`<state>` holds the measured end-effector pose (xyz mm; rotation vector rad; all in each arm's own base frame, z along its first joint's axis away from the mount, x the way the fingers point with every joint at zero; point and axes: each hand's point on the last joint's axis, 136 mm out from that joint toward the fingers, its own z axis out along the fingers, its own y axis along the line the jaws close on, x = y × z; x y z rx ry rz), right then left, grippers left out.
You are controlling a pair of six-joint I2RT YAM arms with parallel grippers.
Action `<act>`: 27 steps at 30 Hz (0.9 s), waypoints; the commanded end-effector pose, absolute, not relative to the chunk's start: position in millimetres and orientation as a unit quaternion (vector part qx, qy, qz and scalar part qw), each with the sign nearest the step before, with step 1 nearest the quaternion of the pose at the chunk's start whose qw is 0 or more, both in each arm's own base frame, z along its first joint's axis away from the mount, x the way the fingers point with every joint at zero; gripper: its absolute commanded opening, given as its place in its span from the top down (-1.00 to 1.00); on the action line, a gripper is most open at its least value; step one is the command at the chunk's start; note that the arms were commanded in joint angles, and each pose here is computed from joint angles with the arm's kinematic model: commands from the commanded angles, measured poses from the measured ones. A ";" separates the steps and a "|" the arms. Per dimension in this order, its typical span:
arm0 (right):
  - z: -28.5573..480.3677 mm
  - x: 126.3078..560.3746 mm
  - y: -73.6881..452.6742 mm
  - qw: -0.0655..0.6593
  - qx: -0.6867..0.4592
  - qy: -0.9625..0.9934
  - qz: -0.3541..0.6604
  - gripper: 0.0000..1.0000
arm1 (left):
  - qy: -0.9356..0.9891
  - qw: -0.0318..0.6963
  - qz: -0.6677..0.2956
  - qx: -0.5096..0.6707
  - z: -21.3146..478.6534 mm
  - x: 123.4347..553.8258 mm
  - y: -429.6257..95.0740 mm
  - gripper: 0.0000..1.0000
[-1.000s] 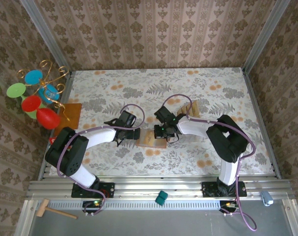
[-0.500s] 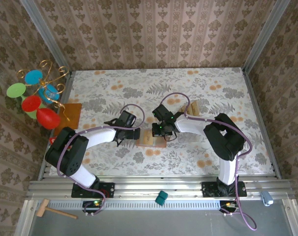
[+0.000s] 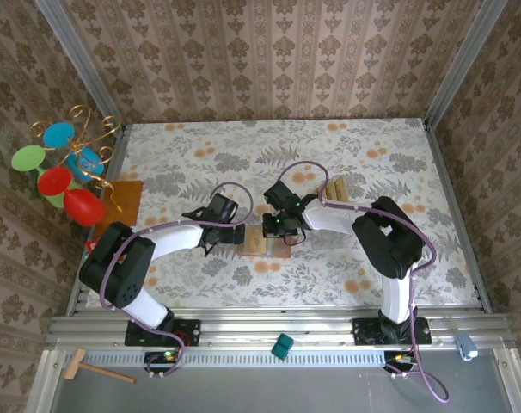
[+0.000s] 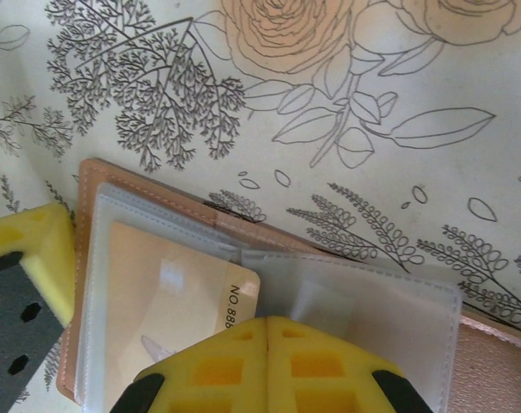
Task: Put the credit cards into the card holder
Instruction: Insert the credit card into the card slot.
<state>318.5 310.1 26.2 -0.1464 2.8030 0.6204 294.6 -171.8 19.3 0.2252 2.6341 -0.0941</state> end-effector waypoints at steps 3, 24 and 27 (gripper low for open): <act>40.9 319.9 323.5 0.136 -0.052 0.960 0.238 1.00 | 0.968 0.234 -0.036 0.087 11.4 289.5 -174.1 -0.97; 33.1 287.8 300.3 0.128 -0.053 0.968 0.207 1.00 | 0.968 0.238 -0.031 0.072 25.2 271.9 -153.0 -0.98; 31.1 284.7 302.1 0.126 -0.054 0.969 0.207 1.00 | 0.970 0.231 -0.028 0.070 19.5 265.9 -149.1 -0.97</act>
